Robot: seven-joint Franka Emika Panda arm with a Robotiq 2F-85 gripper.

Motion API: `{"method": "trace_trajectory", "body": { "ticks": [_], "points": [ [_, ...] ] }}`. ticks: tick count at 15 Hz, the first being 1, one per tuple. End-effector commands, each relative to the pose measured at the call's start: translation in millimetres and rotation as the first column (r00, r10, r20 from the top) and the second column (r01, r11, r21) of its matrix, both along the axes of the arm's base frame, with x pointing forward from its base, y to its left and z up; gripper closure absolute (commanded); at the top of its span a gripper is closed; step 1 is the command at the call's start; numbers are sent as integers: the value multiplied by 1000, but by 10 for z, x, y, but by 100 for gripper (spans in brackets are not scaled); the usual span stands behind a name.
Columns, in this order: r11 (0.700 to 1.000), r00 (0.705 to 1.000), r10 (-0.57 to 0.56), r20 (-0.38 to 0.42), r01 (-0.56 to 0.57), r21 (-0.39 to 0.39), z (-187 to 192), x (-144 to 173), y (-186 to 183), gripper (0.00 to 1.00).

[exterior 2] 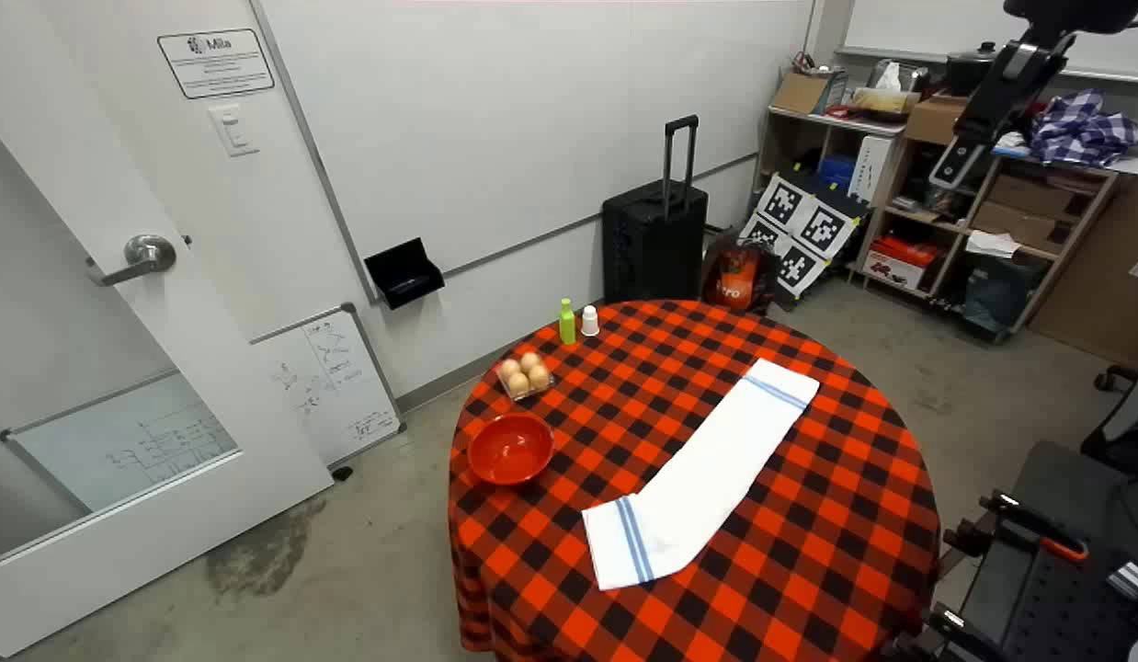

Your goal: Fold the cloth

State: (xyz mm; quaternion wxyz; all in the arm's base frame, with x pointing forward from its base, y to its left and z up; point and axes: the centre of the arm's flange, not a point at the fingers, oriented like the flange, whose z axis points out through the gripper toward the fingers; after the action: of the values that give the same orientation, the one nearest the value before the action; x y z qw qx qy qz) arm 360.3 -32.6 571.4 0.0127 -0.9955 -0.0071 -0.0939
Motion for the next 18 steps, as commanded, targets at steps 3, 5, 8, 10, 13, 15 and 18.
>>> {"method": "trace_trajectory", "body": {
  "ticks": [3, 5, 8, 10, 13, 15, 18],
  "points": [
    [1000, 1000, 0, 1, 0, 0, 2, 0, 0, 0],
    [1000, 1000, 0, 1, 0, 0, 2, 0, 0, 0],
    [1000, 1000, -14, 0, 14, -1, -64, 95, 15, 0],
    [998, 998, -59, 9, 59, -18, -135, 303, -86, 0],
    [991, 991, -131, 43, 132, -32, -211, 634, -370, 0],
    [985, 985, -164, 48, 167, -54, -293, 886, -671, 0],
    [964, 974, -224, 36, 227, -140, -453, 1189, -1140, 0]
  ]
}}
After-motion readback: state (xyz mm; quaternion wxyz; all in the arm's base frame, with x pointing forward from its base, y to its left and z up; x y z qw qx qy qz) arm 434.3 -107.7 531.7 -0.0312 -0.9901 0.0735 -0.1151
